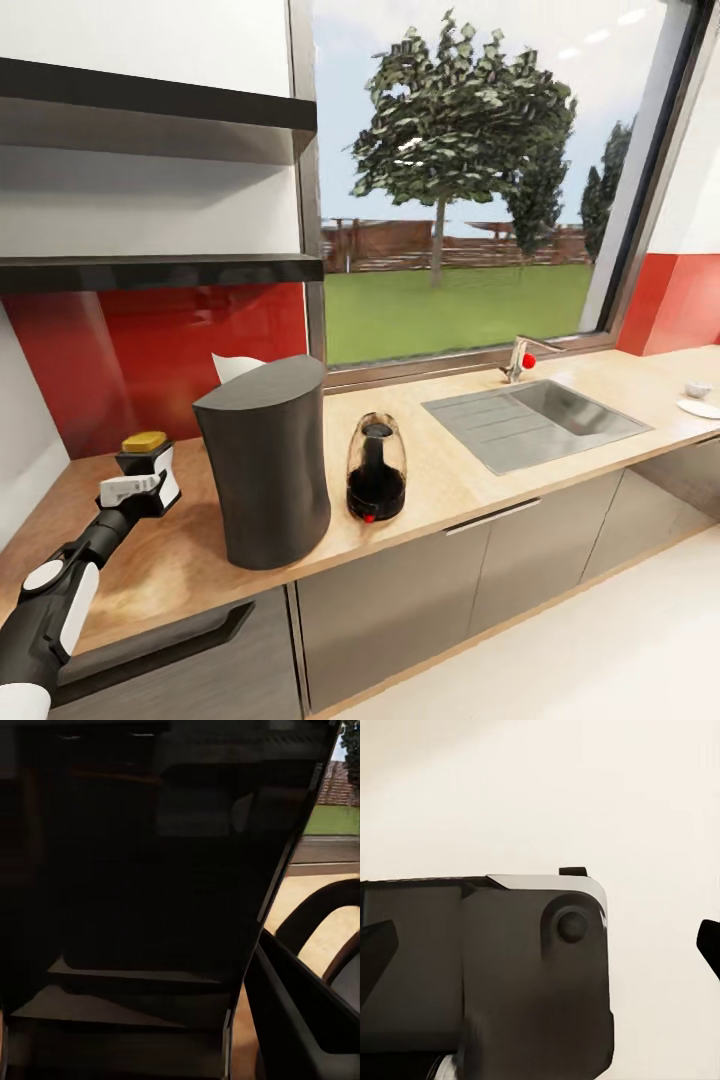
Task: Set up a coffee station on the kitchen countertop: keep the coffee maker on the countertop, move the bottle of coffee from the kitchen shelf to the counter next to the coffee maker, place a paper coffee filter on top of the coffee maker, put the saucer next to the coffee maker with the coffee cup on the saucer, and place the electric kettle next to the coffee maker.
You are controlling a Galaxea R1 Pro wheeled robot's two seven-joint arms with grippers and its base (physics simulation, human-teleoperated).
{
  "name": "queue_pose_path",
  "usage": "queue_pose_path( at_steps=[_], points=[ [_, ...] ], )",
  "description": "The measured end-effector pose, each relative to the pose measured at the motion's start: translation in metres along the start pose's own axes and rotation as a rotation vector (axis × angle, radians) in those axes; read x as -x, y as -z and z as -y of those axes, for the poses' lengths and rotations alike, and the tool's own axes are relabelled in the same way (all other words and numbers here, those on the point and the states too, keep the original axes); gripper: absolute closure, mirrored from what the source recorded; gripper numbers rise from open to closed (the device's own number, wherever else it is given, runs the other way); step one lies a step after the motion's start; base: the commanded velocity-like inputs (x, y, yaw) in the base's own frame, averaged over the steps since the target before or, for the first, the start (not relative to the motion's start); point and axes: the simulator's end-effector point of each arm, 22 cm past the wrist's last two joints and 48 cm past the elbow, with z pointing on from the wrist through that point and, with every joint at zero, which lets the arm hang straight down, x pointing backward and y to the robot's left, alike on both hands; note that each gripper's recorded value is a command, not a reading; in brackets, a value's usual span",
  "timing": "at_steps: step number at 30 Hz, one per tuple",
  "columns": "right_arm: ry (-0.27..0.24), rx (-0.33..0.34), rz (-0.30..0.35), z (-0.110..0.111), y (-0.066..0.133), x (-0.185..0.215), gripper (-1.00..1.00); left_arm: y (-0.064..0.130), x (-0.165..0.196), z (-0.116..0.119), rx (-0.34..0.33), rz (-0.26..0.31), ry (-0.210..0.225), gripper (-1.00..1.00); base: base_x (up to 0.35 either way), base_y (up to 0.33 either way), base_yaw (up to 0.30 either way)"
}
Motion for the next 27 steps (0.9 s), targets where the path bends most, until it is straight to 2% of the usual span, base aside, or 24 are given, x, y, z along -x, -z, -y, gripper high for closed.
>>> queue_pose_path(
  at_steps=[4, 7, 11, 13, 19, 27],
  points=[
    [0.000, 0.001, 0.003, 0.000, 0.000, 0.001, -1.00, 0.000, -0.003, 0.001, -0.001, -0.005, 0.003, 1.00, 0.000, 0.000, 0.000],
    [0.001, 0.002, 0.002, 0.000, 0.000, 0.001, -1.00, 0.001, -0.021, 0.005, -0.004, -0.040, 0.018, 1.00, 0.000, 0.000, 0.000],
    [0.002, 0.002, 0.001, -0.001, 0.000, 0.000, -1.00, 0.002, -0.024, 0.005, -0.004, -0.010, 0.000, 1.00, 0.000, 0.000, 0.000],
    [0.002, 0.002, 0.001, -0.001, 0.000, 0.000, -1.00, 0.004, -0.032, 0.005, -0.003, -0.016, -0.002, 1.00, 0.000, 0.000, 0.000],
    [0.002, 0.002, 0.000, 0.000, 0.000, -0.001, -1.00, 0.007, -0.056, 0.011, -0.006, -0.056, 0.022, 1.00, 0.117, 0.000, 0.000],
    [0.002, 0.001, -0.001, 0.000, 0.000, -0.001, -1.00, 0.008, -0.068, 0.016, -0.007, -0.076, 0.041, 1.00, 0.097, 0.000, 0.000]
  ],
)
